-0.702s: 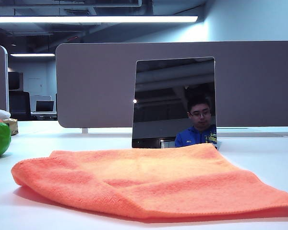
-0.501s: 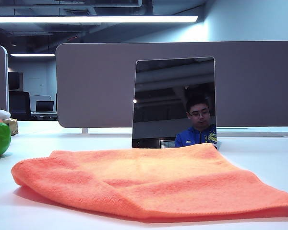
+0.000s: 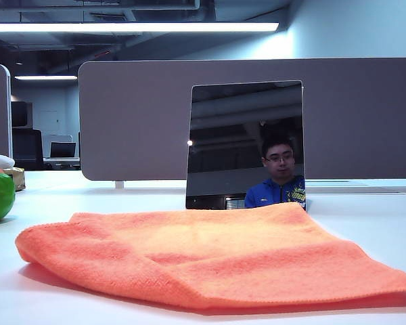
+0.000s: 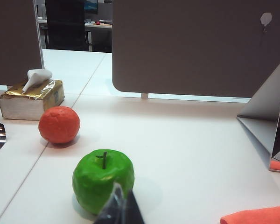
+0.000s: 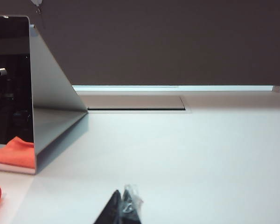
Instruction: Pick up the cloth from the table and use it to cover the mirror.
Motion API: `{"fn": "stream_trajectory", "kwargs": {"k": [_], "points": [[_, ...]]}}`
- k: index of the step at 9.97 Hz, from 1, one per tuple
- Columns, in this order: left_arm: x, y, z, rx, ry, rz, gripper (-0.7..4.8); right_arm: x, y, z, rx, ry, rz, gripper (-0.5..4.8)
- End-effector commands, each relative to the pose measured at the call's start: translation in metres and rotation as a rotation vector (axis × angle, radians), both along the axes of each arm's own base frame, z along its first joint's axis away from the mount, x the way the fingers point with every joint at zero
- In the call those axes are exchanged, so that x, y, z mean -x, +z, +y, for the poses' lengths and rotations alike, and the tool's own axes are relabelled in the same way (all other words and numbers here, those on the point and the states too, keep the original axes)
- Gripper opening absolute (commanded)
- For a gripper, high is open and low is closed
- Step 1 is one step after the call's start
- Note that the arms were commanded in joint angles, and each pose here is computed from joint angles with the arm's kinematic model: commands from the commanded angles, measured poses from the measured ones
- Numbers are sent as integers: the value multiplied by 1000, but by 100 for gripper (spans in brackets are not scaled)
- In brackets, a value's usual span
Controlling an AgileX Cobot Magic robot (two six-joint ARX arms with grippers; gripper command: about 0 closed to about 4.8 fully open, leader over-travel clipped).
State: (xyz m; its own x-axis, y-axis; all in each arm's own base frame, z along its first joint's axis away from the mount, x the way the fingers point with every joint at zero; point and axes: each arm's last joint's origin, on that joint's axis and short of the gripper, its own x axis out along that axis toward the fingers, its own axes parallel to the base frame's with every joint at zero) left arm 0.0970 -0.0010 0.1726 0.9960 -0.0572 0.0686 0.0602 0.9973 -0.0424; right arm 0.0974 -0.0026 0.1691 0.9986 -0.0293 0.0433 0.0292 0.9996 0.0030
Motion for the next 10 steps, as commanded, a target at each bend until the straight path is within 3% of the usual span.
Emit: {"fn": "stream_trajectory", "kwargs": {"k": [1, 7, 8, 9, 10], "points": [[2, 9, -1, 121, -52, -46, -5, 5, 25, 0, -21, 9, -102, -5], [7, 26, -2, 119, -66, -23, -5, 14, 52, 2, 53, 38, -42, -6], [8, 41, -5, 76, -170, 125, -5, 15, 96, 6, 61, 199, 52, -6], [6, 42, -7, 53, -220, 198, -5, 11, 110, 9, 50, 303, 122, -5], [0, 40, -10, 57, -341, 284, -5, -3, 122, 14, 13, 470, 253, -5]]}}
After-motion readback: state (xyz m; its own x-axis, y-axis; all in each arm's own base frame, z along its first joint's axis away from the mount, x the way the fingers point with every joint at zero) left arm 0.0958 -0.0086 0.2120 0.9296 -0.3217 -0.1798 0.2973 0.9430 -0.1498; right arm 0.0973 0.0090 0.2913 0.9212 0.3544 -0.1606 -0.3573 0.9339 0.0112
